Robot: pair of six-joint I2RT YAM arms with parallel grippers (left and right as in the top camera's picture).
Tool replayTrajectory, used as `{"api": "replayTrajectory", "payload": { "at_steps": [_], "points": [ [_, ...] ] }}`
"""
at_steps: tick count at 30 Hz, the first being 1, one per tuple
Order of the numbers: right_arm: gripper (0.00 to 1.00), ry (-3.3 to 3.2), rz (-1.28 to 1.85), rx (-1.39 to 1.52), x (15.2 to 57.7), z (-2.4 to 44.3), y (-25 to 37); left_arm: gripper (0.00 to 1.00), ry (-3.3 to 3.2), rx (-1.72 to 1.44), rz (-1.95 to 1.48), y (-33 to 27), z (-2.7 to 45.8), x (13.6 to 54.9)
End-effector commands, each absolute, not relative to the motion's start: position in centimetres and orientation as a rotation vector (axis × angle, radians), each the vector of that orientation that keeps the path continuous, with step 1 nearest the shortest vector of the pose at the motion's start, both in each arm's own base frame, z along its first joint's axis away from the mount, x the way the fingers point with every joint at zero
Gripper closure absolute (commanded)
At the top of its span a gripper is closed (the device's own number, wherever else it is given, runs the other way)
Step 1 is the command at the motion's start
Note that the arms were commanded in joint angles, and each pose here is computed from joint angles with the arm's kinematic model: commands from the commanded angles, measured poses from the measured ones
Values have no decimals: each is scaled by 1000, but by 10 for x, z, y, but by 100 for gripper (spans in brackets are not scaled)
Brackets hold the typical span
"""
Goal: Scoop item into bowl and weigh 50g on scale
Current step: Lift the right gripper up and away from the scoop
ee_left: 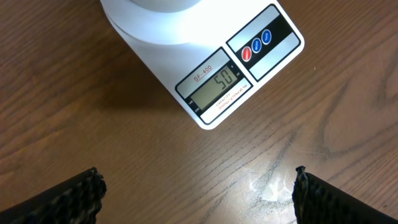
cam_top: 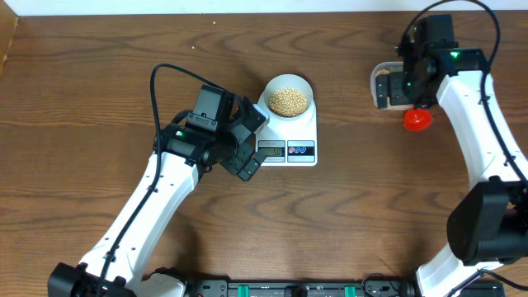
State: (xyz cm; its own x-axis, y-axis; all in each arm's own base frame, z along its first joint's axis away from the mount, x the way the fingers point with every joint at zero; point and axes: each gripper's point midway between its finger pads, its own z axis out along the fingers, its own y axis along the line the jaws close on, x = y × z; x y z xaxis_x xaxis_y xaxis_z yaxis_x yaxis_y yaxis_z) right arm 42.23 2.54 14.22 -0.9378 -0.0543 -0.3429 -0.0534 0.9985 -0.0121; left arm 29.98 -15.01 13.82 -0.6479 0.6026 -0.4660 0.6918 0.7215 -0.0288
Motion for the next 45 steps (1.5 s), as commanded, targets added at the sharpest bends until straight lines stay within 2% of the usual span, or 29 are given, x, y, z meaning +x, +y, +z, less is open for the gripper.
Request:
{"api": "replayTrajectory", "payload": {
  "at_steps": [1,7,11,23,45],
  "points": [
    [1,2757,98,-214,423,150,52,2,2457,1001,-298,-154,151,304],
    [1,2716,147,-338,424,158,76,2,2456,1002,-298,-154,151,303],
    [1,2690,147,-315,425,169,72,2,2456,1002,-298,-154,151,303],
    [1,2511,340,-271,396,251,75,2,2456,1002,-298,-154,151,303],
    [1,2547,347,-272,383,250,75,2,2457,1001,-298,-154,151,304]
  ]
}}
